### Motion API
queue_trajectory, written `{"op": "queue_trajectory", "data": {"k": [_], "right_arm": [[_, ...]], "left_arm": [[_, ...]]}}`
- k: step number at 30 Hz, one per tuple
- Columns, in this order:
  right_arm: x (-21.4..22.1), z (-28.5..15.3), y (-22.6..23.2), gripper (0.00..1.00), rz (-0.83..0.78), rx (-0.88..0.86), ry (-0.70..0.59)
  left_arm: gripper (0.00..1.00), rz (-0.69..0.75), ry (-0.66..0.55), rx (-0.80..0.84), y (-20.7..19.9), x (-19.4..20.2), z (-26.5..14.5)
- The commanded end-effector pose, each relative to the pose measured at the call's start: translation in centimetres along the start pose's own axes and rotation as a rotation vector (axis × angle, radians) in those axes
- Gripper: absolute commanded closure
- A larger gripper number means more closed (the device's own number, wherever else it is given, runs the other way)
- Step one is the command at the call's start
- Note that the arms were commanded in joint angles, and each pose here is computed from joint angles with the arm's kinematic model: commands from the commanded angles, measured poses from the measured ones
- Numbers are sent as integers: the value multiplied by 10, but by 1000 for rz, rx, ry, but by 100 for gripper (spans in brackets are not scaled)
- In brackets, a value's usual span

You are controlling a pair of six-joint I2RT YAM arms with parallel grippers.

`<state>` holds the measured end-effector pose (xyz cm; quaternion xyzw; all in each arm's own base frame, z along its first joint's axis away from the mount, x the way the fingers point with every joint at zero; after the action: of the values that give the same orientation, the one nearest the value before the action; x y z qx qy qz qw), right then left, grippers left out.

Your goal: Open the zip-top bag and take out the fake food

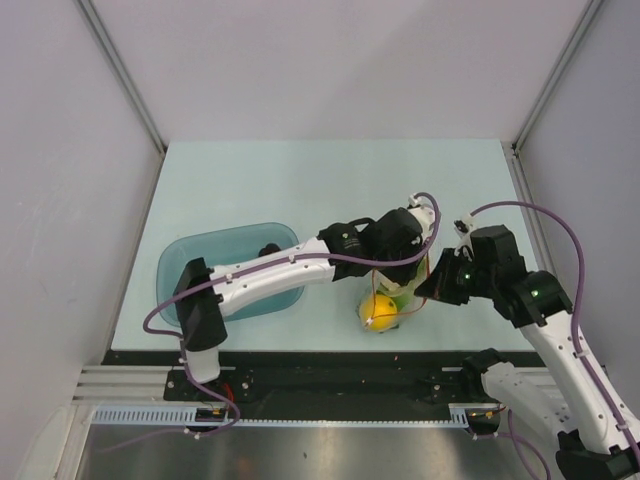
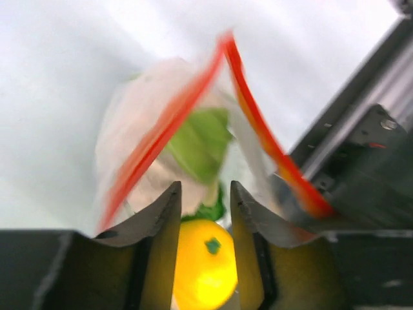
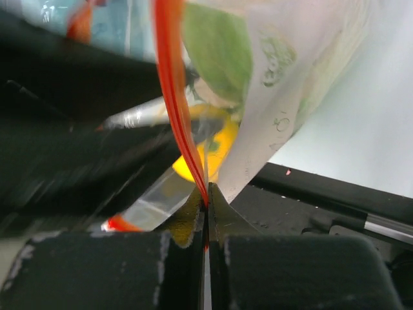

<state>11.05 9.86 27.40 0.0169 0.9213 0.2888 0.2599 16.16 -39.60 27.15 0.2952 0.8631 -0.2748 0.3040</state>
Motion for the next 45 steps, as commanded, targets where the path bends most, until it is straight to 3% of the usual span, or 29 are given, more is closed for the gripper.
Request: {"op": "queue_trajectory", "data": {"k": [1, 6, 11, 13, 23, 26, 27, 30, 32, 36, 45], "right_arm": [[4, -9, 7, 100, 4, -65, -3], [3, -11, 8, 100, 9, -65, -3], [2, -10, 9, 100, 12, -59, 4], [1, -11, 9, 100, 13, -56, 0], [-2, -5, 8, 100, 20, -44, 18], [-2, -2, 8, 100, 24, -42, 25], [-2, 0, 7, 100, 23, -42, 25], [-4, 2, 8, 100, 27, -43, 29], [-6, 1, 9, 100, 22, -43, 24], [-9, 0, 8, 100, 4, -27, 6], [-9, 3, 0, 100, -6, 5, 6]], "left_arm": [[57, -14, -12, -131, 23, 0, 17], [37, -13, -31, -162, 27, 0, 30], [27, -6, -39, -217, 32, 0, 41], [15, 1, -37, -234, 34, 0, 42], [12, 56, -63, -389, 51, 4, 53], [30, 71, -88, -398, 55, -1, 58], [47, 71, -89, -399, 56, -2, 61], [70, 85, -101, -388, 56, -6, 61], [75, 91, -125, -381, 54, -11, 55], [100, 100, -149, -334, 48, -21, 41], [100, 61, -169, -113, 30, -22, -5]]}}
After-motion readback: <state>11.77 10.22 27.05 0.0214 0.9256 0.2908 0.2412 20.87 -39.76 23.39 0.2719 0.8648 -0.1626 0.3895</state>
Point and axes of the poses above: each gripper's point midway between its finger pads, its own z axis out along the fingers, its own y axis along the line the jaws close on, x = y × z, the point moved 9 cm from there along -z, back along the fingers, and after that the axes turned 6 degrees about -z, right-handed, at the moved point
